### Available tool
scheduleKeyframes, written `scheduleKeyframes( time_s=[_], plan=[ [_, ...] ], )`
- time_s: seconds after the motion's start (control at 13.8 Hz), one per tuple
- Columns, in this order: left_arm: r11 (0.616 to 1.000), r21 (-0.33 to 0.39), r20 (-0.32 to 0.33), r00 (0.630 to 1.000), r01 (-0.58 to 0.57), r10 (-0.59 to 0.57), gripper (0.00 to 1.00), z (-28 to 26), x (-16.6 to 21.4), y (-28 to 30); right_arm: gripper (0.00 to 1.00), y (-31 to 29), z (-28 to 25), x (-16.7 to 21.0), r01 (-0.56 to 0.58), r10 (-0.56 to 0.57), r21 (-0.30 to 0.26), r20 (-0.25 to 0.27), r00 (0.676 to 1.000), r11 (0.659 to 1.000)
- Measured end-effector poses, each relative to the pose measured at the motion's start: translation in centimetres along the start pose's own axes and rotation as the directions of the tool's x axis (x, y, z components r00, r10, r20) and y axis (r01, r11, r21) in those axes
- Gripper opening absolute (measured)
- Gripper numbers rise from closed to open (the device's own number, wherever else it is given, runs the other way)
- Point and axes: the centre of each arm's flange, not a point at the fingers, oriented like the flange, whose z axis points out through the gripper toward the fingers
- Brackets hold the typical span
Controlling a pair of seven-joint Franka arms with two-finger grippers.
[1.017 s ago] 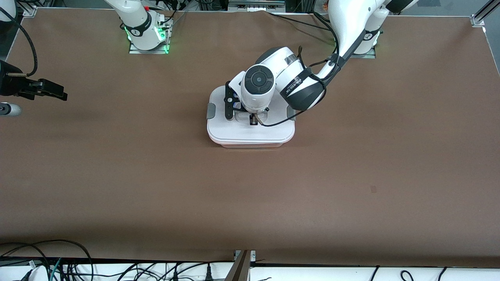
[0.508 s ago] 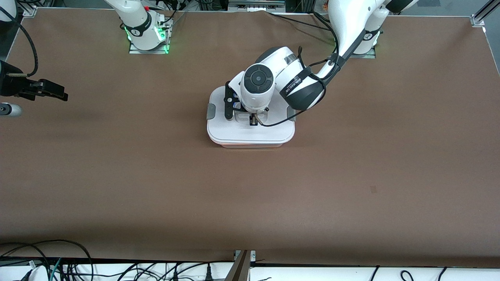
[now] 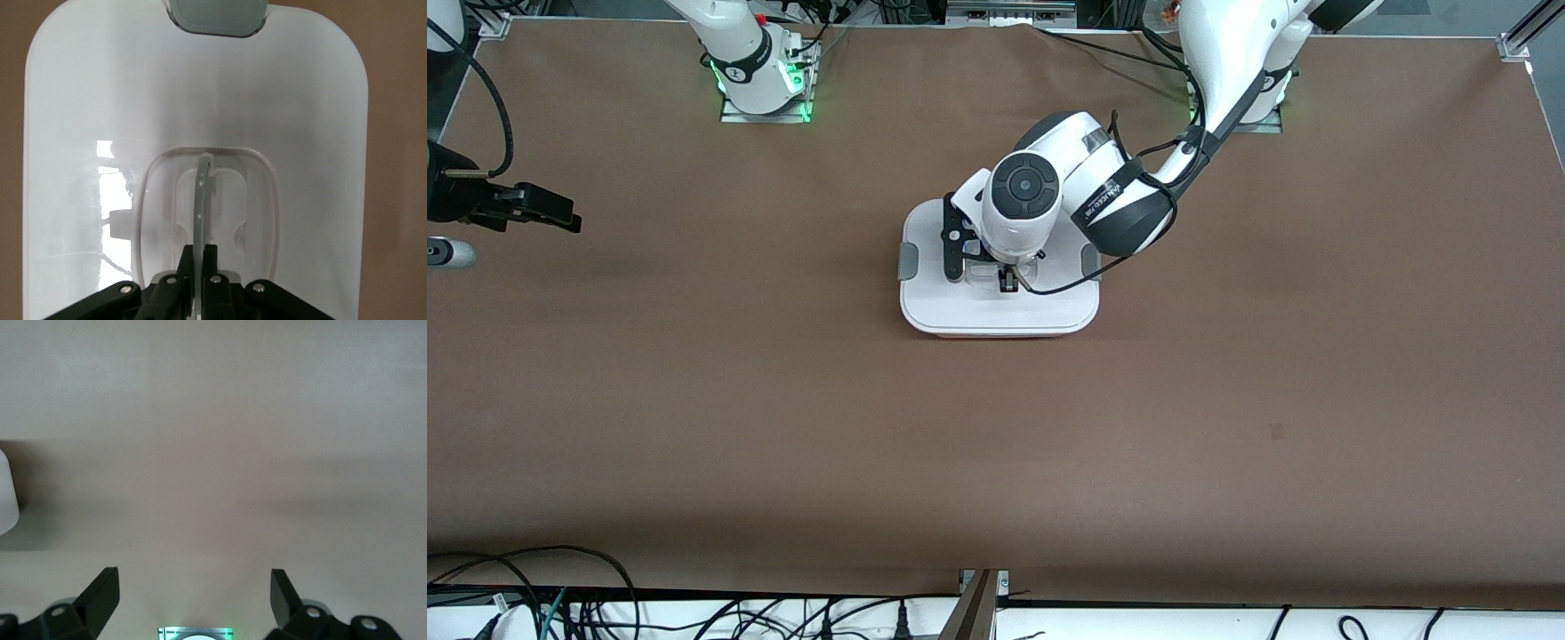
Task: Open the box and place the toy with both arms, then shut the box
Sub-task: 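Release the lid handle and raise the left gripper away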
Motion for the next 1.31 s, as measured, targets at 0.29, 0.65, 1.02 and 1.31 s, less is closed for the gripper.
scheduleKeyframes(
  time_s=[0.29,0.65,1.02,1.31],
  plan=[
    [1.0,0.001,0.007,1.0,0.002,-0.002,0.21,-0.1,-0.2,-0.2,1.0,0.0,0.1,0.1,0.0,0.0,0.0,0.001,1.0,1.0],
    [0.971,0.011,0.041,0.97,0.239,-0.239,0.73,-4.1,-1.2,1.1,1.0,0.0,0.0,0.1,0.0,0.0,0.0,-0.002,1.0,1.0],
    [0.757,0.097,0.071,0.754,0.646,-0.653,1.0,-12.4,-5.5,2.6,1.0,-0.1,-0.1,0.2,0.001,0.0,0.008,-0.011,1.0,1.0],
    [0.633,0.176,0.08,0.63,0.754,-0.772,1.0,-17.0,-13.6,-1.6,1.0,-0.1,-0.1,0.3,0.001,0.0,0.008,-0.016,1.0,1.0]
  ],
)
